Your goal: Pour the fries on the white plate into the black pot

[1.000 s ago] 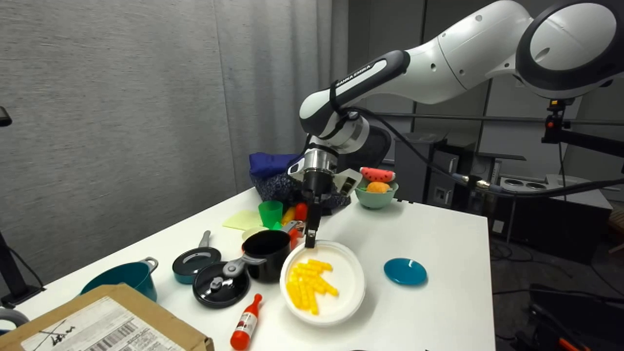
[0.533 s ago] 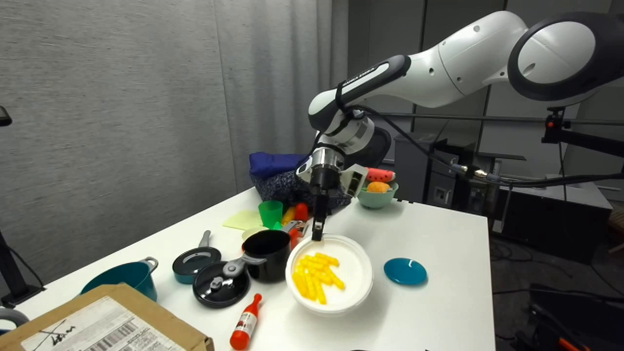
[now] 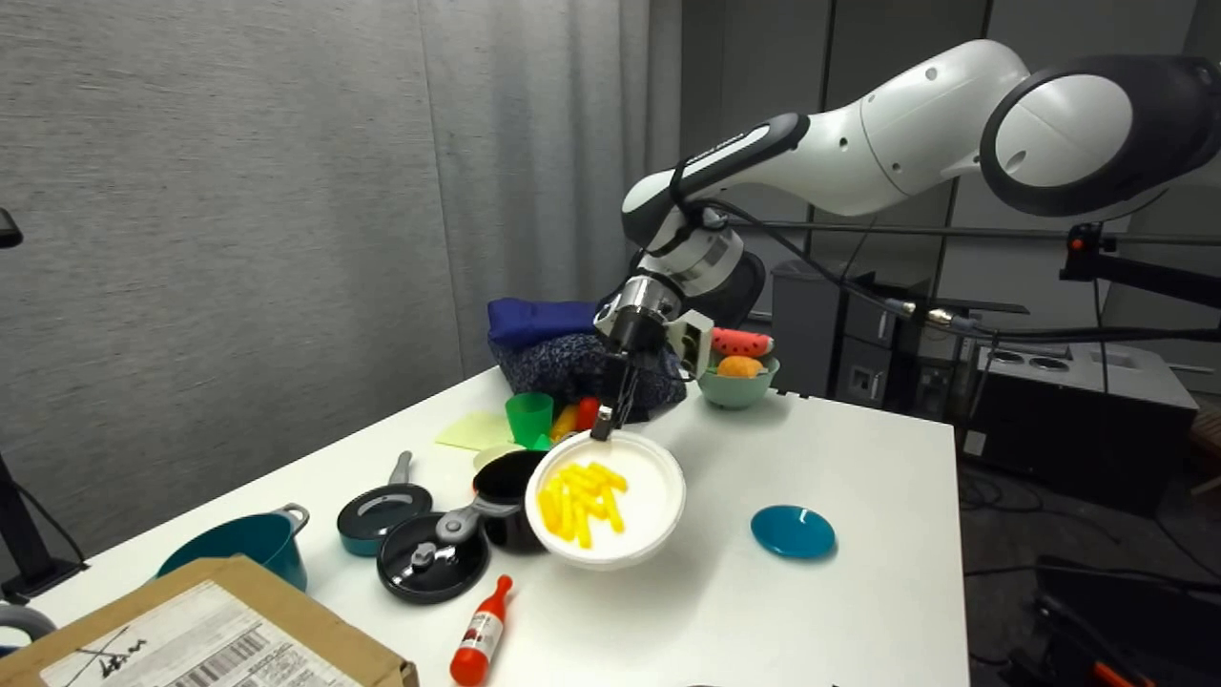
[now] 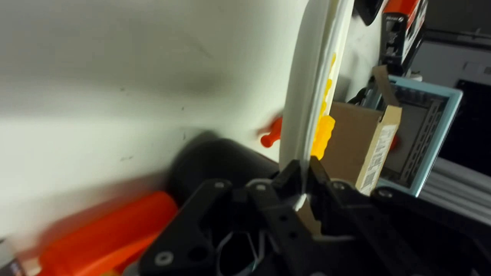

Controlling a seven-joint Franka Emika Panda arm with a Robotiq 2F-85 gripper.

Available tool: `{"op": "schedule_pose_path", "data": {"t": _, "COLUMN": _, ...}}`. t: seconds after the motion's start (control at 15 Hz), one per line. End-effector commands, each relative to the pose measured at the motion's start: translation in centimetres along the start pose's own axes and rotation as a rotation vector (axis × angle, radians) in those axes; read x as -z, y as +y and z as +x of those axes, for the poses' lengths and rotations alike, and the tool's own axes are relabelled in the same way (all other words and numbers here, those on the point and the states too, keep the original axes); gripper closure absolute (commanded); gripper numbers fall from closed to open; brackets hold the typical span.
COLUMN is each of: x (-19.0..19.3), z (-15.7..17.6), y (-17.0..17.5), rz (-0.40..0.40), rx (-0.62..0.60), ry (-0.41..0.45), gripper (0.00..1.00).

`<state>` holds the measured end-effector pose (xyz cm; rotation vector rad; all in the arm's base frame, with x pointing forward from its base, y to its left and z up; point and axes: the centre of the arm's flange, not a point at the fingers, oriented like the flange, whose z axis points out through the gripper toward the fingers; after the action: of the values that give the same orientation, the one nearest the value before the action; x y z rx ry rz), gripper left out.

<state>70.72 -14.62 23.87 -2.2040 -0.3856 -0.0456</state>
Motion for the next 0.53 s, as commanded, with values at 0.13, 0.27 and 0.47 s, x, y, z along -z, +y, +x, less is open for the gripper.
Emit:
{"op": "schedule_pose_path", "data": {"t": 0.13, "x": 3.7, "z": 2.5, "y": -1.9, "rz": -0.078, "rx": -0.057, "ry": 0.132, "gripper": 0.98}}
{"op": "schedule_pose_path", "data": {"t": 0.27, "x": 4.3, "z": 2.4, "y": -1.7, "rz": -0.090, "rx": -0.088, "ry": 0.161, "gripper": 0.98}}
{"op": "schedule_pose_path", "data": {"t": 0.47, "x": 5.0, "z": 2.2, "y": -1.2, "rz": -0.112, "rx": -0.129, "ry": 0.200, "gripper": 0.98}}
